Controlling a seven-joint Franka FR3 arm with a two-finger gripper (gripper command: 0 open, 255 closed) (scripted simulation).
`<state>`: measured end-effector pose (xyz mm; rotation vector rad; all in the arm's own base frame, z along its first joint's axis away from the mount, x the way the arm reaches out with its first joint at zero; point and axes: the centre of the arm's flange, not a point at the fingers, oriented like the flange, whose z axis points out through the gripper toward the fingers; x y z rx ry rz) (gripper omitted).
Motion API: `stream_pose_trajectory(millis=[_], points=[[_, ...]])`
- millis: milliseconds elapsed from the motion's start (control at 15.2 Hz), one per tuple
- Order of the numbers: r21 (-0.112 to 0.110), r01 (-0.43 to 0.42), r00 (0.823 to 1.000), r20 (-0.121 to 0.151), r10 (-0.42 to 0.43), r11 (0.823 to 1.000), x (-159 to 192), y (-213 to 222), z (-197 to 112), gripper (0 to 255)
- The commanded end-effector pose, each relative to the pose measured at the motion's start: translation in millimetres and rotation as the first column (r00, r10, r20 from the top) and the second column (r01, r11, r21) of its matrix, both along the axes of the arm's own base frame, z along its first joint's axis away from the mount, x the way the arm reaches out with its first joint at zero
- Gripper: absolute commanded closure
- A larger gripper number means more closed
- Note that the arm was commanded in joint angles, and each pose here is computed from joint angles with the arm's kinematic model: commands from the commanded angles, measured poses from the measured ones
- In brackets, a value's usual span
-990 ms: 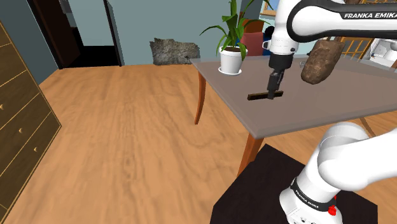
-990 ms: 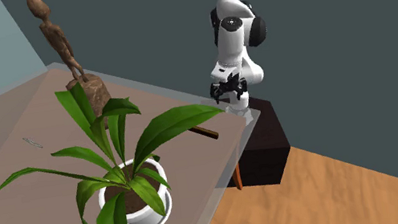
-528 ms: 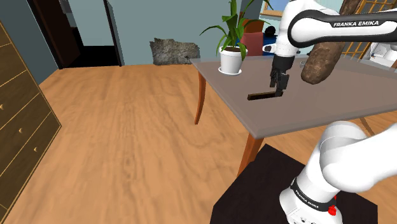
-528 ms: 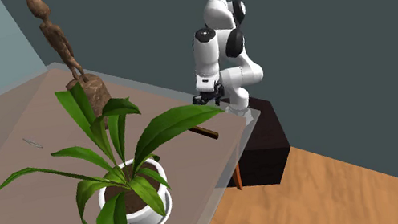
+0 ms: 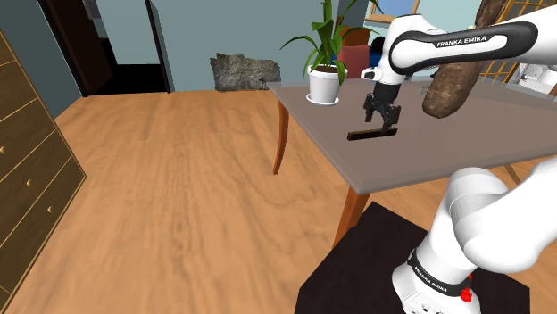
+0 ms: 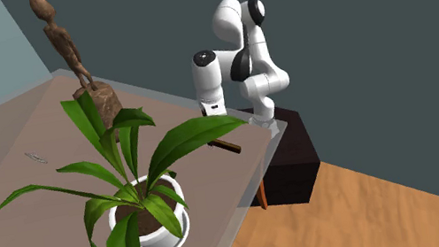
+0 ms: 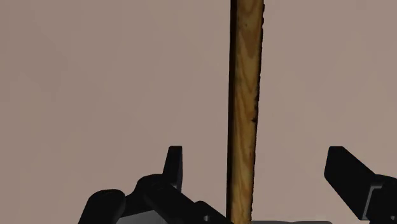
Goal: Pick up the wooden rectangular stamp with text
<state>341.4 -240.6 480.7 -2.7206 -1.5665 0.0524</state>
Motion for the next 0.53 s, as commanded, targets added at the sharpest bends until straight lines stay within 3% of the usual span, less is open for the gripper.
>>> stream_pose_trajectory(millis=[0,396,462], points=[[0.001,-0.015,1.0,0.001,0.015,1.0,2,0,-10,0],[0.001,-0.015,1.0,0.001,0.015,1.0,2,0,-34,0],[0.001,-0.015,1.0,0.001,0.015,1.0,2,0,-35,255]])
